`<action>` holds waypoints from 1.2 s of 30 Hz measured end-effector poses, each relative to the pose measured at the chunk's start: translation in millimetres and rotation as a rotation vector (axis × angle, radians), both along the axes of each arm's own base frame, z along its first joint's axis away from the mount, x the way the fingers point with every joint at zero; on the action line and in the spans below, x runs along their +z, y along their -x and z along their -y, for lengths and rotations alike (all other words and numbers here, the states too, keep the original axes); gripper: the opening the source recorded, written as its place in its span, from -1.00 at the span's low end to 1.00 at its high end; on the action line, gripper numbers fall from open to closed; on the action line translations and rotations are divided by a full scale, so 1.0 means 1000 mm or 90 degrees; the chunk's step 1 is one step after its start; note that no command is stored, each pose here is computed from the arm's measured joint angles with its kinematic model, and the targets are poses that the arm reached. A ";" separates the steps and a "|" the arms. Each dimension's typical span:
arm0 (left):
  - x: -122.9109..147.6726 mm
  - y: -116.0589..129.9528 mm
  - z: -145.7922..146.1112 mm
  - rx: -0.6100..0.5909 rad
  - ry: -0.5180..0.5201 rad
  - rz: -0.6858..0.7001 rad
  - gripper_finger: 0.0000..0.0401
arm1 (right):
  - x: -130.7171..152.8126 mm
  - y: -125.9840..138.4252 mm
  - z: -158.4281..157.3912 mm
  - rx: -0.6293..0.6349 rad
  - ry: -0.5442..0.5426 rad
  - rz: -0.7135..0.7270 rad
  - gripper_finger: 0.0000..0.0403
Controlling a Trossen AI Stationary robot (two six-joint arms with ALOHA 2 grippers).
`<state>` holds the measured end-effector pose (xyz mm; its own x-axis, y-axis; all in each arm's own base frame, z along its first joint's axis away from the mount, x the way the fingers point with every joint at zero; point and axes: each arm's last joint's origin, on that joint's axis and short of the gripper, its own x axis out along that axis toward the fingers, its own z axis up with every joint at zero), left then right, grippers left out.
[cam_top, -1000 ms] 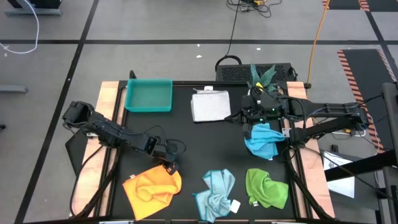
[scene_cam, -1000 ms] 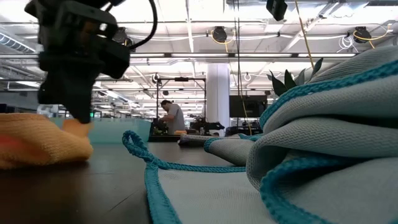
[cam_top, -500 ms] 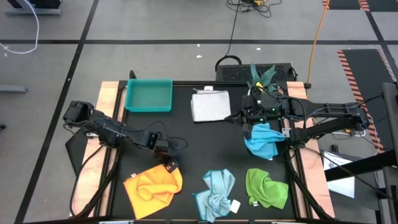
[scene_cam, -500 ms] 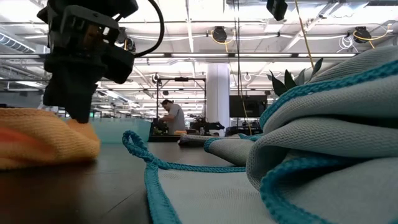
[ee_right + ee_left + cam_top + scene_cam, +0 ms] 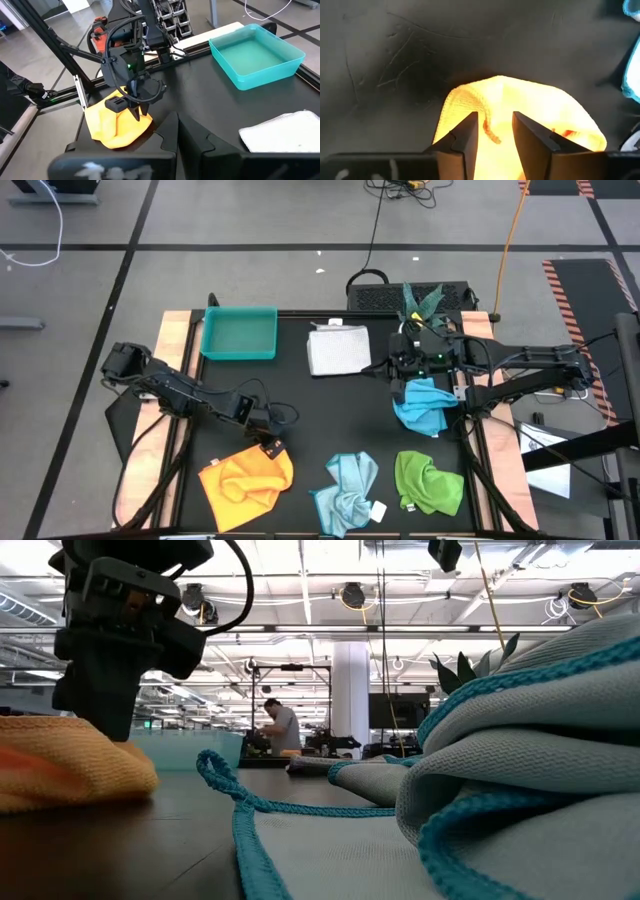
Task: Fold microfiber towels
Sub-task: Fold the orange microfiber towel
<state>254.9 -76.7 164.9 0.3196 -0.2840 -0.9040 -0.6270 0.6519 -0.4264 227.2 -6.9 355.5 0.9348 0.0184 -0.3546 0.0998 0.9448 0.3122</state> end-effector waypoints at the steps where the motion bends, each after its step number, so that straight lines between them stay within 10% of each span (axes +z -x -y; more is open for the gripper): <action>1: 0.000 0.000 0.000 0.002 -0.001 0.000 -0.37 | 0.000 0.000 0.000 0.000 0.000 0.001 -1.00; 10: -0.002 0.000 0.000 0.014 0.011 -0.012 -0.38 | 0.006 0.007 0.000 0.001 0.003 0.018 -1.00; 16: 0.000 -0.006 0.002 -0.011 0.016 0.031 -0.92 | 0.006 0.009 0.000 0.003 0.009 0.018 -1.00; 36: 0.094 -0.045 -0.086 0.172 -0.299 0.343 -0.99 | -0.025 -0.014 -0.023 0.013 0.043 -0.111 -1.00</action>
